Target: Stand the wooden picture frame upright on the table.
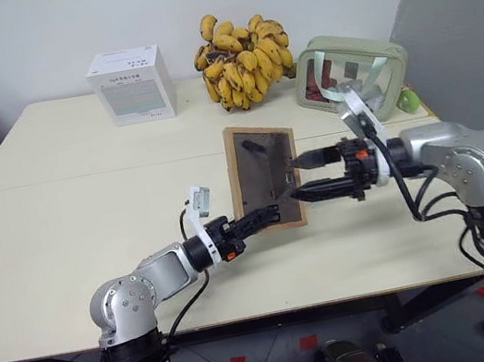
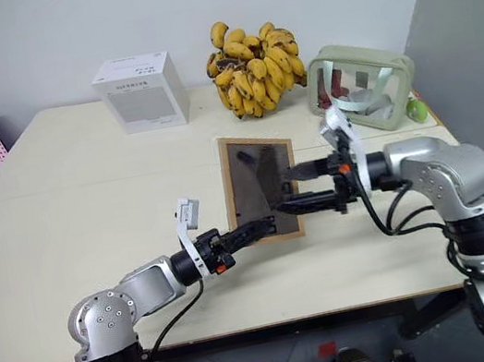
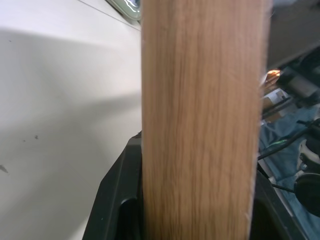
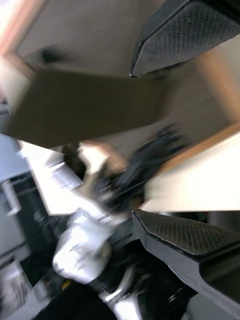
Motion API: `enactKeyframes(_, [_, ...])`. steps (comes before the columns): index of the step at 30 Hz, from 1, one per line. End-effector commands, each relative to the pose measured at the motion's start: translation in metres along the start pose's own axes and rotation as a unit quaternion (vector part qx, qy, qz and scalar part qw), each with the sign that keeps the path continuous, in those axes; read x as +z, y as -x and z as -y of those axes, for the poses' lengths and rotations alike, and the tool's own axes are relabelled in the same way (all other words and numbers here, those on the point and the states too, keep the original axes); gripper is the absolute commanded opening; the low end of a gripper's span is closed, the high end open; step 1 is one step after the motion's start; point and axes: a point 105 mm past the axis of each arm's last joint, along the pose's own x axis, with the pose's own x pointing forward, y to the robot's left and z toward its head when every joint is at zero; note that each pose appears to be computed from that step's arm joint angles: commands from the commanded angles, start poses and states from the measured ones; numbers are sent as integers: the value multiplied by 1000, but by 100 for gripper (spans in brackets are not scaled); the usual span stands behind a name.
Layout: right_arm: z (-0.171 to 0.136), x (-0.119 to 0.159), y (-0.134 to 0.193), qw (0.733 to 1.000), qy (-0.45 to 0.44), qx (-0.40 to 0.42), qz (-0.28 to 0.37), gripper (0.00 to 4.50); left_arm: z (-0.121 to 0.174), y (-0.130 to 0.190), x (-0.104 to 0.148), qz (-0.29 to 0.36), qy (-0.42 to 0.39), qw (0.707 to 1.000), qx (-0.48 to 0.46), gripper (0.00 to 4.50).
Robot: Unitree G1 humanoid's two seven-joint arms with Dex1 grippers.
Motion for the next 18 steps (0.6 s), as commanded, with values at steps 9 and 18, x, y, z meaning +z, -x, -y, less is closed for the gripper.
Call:
enactKeyframes(9, [41,-25,51,751,624,-203,-79,446,32,14,6,-65,150,979,-121,128])
enactKeyframes(18, [40,-13,3,609,776,-162,18,446,39,15,-2,-141,195,960,-140,128])
